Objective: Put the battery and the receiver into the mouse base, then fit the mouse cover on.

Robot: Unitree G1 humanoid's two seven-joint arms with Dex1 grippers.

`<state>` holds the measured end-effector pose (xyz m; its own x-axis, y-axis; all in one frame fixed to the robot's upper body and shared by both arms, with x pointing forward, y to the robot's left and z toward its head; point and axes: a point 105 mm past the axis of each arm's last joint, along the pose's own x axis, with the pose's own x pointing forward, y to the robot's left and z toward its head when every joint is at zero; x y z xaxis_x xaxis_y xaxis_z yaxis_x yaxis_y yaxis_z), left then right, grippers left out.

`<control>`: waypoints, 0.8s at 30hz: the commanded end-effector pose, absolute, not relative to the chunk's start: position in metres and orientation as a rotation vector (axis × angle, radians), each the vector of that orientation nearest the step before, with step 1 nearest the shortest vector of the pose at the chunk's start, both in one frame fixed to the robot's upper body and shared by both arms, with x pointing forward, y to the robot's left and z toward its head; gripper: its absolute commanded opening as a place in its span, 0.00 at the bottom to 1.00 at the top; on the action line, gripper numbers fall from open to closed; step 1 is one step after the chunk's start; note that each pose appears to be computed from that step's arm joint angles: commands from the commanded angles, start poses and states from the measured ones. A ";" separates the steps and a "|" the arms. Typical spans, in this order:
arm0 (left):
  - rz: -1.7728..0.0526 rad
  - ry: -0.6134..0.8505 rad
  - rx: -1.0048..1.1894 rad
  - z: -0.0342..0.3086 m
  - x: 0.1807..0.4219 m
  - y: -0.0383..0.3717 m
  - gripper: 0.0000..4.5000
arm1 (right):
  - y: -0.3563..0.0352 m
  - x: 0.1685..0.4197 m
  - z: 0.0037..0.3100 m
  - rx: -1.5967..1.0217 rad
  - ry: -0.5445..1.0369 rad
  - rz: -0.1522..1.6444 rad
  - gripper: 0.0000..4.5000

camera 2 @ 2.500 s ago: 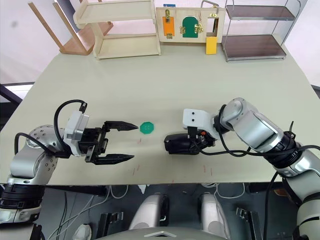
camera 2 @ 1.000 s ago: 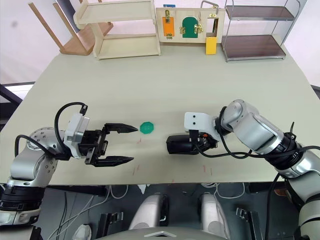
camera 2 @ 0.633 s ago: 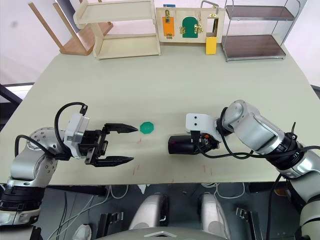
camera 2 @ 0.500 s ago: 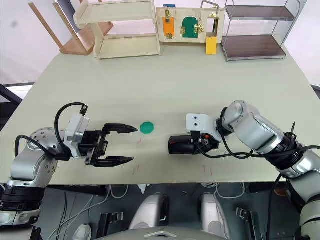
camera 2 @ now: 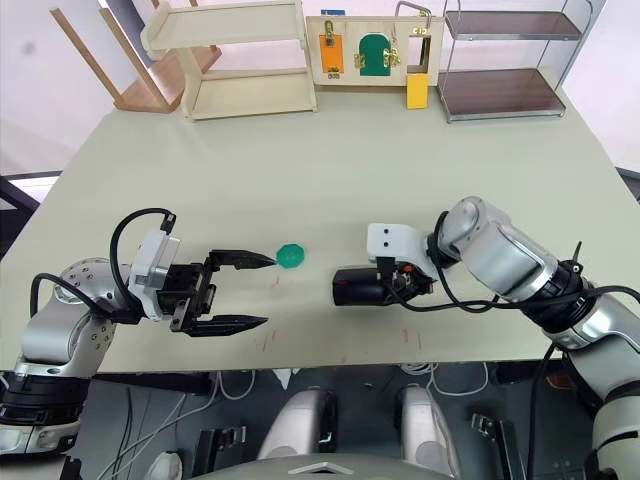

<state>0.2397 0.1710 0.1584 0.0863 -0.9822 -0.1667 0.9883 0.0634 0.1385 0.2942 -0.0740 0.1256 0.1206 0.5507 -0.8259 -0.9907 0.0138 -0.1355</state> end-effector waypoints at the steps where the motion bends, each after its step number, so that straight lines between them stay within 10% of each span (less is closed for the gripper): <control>1: -1.490 -0.015 0.273 0.167 0.238 0.169 1.00 | -0.072 0.300 0.136 -0.894 0.632 1.331 0.50; 24: -1.493 -0.015 0.273 0.168 0.238 0.169 1.00 | -0.069 0.301 0.154 -0.956 0.573 1.360 0.50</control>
